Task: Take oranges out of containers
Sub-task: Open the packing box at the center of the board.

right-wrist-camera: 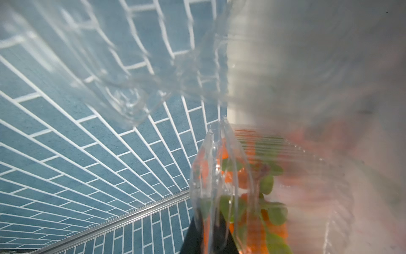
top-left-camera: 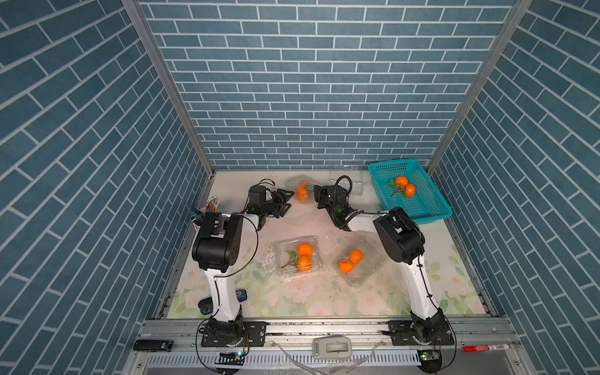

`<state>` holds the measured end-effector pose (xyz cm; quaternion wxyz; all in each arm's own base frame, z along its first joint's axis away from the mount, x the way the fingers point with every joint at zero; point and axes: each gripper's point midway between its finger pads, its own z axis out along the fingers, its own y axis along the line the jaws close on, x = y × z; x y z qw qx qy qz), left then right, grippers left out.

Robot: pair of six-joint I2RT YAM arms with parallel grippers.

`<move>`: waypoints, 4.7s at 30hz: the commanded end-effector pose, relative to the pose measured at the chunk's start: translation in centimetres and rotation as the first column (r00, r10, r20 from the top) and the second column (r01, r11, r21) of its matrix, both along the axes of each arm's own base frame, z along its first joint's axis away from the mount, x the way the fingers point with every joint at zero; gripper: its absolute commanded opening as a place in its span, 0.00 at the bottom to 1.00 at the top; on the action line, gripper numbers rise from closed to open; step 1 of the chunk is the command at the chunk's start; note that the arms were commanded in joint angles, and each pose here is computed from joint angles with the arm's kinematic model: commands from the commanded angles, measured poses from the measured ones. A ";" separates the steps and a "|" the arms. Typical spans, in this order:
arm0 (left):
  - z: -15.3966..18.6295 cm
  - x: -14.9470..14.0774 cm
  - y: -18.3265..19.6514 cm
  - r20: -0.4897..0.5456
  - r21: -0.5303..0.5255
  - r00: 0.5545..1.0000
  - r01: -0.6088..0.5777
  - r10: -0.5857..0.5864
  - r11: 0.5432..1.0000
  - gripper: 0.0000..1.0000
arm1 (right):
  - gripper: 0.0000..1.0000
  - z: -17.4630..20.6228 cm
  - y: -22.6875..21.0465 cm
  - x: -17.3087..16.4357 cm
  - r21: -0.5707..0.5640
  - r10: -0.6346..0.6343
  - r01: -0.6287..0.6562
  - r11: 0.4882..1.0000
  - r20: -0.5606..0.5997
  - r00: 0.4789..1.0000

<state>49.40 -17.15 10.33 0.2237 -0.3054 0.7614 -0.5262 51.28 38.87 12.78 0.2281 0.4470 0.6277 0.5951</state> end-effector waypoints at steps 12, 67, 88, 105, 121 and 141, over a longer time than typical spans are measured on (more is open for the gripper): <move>-1.4 0.0 -0.3 -0.015 0.005 1.000 0.002 -0.002 1.000 0.69 | 0.12 1.0 2.3 -0.5 0.061 0.025 -0.026 0.998 0.010 1.000; -5.3 -2.0 1.4 -0.183 0.122 0.982 -0.013 0.036 0.992 0.59 | 0.40 3.8 4.8 -1.0 0.083 0.056 -0.059 0.995 0.038 0.998; -6.8 -3.0 0.5 -0.245 0.176 0.969 0.038 0.006 0.984 0.55 | 0.46 2.9 5.0 -1.1 0.140 0.049 -0.045 0.989 -0.027 0.998; -6.7 -2.9 0.5 -0.244 0.184 0.970 0.043 0.003 0.982 0.55 | 0.49 1.1 6.7 -4.4 0.061 0.192 -0.190 0.980 -0.024 0.981; -6.9 -3.1 0.3 -0.252 0.187 0.968 0.054 -0.005 0.981 0.54 | 0.49 3.7 8.3 -3.9 0.236 0.140 -0.139 0.962 0.014 0.990; -7.8 -3.6 -0.4 -0.283 0.203 0.959 0.089 -0.028 0.975 0.54 | 0.39 4.9 7.4 -1.0 0.394 -0.019 0.046 0.918 -0.071 0.997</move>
